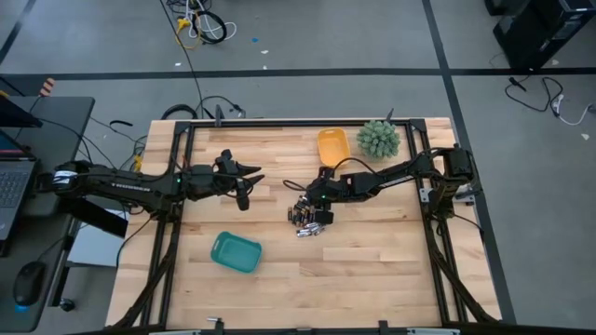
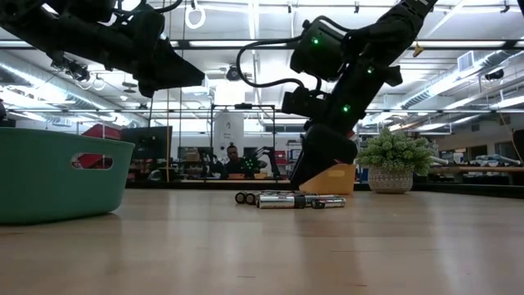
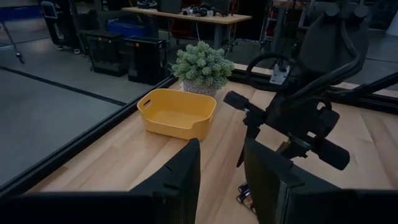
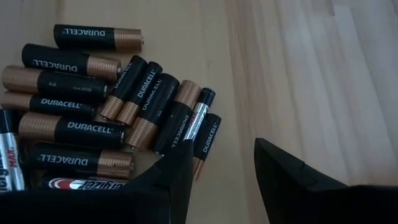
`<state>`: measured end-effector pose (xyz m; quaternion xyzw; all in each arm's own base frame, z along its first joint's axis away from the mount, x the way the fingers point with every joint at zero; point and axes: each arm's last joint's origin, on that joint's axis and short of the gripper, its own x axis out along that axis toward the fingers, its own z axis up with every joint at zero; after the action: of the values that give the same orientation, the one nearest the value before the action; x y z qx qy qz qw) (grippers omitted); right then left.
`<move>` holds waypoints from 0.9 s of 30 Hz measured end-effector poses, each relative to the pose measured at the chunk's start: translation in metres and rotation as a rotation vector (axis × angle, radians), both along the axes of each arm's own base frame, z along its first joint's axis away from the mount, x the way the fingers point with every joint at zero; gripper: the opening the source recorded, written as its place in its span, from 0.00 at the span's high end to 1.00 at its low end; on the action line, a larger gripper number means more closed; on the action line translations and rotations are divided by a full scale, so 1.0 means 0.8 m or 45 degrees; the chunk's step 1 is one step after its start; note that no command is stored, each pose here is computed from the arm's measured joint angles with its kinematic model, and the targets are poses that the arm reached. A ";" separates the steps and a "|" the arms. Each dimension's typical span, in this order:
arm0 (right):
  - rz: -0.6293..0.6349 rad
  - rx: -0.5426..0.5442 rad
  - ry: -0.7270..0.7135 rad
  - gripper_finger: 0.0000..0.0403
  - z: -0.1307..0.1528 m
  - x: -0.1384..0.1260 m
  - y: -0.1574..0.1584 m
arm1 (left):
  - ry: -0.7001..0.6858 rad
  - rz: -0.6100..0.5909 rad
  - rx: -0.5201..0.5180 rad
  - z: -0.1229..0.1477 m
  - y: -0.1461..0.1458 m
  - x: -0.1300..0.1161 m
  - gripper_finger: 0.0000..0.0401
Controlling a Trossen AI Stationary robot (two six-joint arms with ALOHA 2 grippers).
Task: Sort batteries
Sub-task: Put the black battery into the yellow bin
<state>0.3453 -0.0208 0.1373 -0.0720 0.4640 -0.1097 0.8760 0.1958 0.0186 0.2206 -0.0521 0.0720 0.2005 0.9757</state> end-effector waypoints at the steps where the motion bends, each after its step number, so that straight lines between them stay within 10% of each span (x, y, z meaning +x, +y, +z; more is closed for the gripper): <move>1: -0.002 0.017 0.003 0.61 0.000 0.000 0.001 | 0.000 0.000 0.000 0.000 0.000 0.000 0.70; 27: 0.049 -0.032 0.063 0.61 -0.002 -0.004 0.000 | 0.021 0.000 0.002 -0.002 0.000 0.000 0.70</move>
<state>0.3424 -0.0205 0.1353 -0.0945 0.4826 -0.0967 0.8654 0.1956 0.0186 0.2192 -0.0498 0.0799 0.2009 0.9751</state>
